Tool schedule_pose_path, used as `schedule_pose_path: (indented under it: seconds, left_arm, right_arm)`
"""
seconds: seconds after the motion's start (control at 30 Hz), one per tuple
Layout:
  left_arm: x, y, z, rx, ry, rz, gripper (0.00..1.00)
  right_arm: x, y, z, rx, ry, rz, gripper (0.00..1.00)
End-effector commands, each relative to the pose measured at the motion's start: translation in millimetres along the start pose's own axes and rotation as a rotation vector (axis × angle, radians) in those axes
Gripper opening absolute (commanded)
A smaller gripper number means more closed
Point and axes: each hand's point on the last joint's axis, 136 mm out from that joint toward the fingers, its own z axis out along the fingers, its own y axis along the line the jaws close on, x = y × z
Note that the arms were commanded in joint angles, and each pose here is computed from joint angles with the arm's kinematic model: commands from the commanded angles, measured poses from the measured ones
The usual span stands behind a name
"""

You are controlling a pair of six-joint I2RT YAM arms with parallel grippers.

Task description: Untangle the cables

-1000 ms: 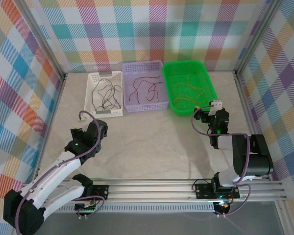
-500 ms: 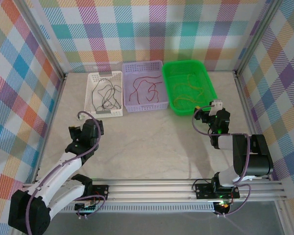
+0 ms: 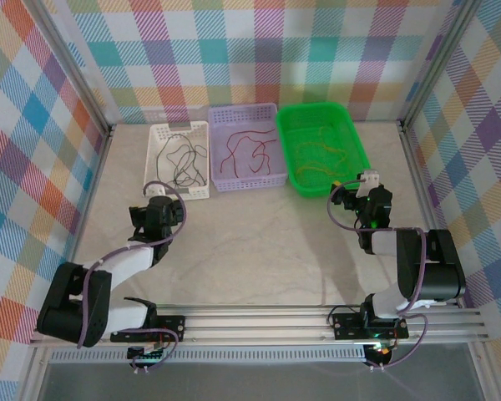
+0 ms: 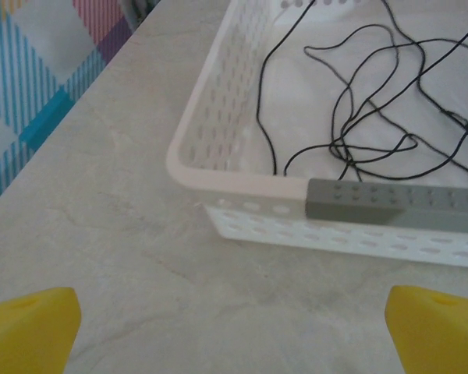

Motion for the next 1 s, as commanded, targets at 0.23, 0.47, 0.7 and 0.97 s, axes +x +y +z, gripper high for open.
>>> schedule_pose_path:
  seconds: [0.23,0.47,0.7,0.97]
  left_arm:
    - [-17,-22,21,0.11,-0.086,-0.044,1.0]
    - [-9,-17,39,0.069,-0.086,-0.06,1.0]
    - [-2,-22,45,0.17,-0.053,-0.09,1.0]
    - [5,-26,47,0.224,-0.059,-0.095,1.0]
  right_arm:
    - [26,4,1,-0.032,0.092,0.0,1.0]
    - [25,4,1,-0.033,0.09,-0.001,1.0]
    - [25,4,1,-0.033,0.089,0.0,1.0]
    - [25,4,1,-0.031,0.091,-0.001,1.0]
